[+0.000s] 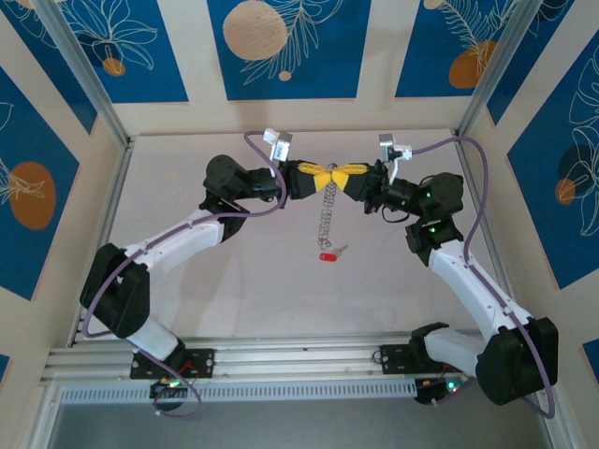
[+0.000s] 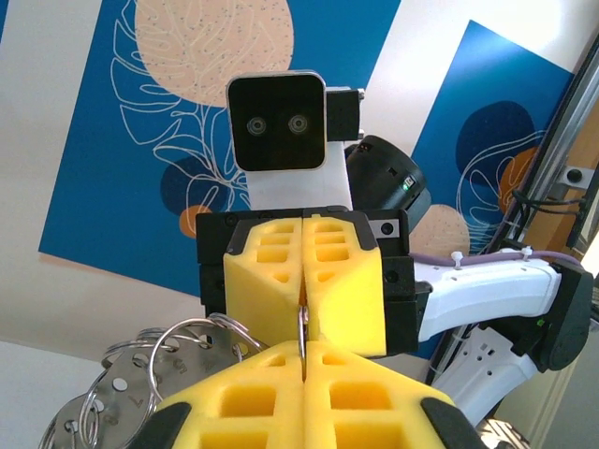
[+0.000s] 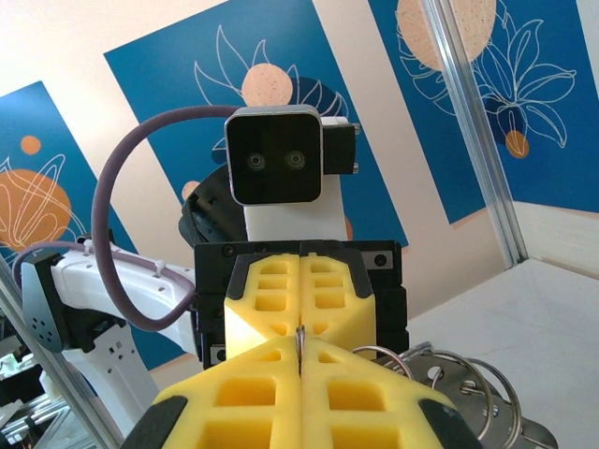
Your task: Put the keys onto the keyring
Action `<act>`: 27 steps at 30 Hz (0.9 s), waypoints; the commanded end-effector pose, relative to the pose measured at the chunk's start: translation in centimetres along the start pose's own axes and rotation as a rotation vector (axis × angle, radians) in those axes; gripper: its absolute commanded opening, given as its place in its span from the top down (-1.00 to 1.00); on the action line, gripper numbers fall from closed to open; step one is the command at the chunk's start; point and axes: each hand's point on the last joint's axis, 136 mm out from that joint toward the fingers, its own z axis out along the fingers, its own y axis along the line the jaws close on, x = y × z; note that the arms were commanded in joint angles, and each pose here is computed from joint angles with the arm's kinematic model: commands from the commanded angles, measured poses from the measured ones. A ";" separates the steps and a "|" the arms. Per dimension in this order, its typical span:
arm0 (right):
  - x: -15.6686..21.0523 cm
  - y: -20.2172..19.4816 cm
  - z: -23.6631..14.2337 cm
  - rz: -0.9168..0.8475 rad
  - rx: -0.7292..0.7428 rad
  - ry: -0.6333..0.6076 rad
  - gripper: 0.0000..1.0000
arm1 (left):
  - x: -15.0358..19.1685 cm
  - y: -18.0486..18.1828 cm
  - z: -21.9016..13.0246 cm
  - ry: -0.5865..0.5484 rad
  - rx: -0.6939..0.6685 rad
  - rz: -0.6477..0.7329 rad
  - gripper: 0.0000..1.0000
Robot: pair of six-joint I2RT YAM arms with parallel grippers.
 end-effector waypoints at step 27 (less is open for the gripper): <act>11.1 -9.6 -11.4 0.434 0.600 -0.103 0.03 | -1.9 -3.8 -2.0 0.031 -0.292 0.667 1.00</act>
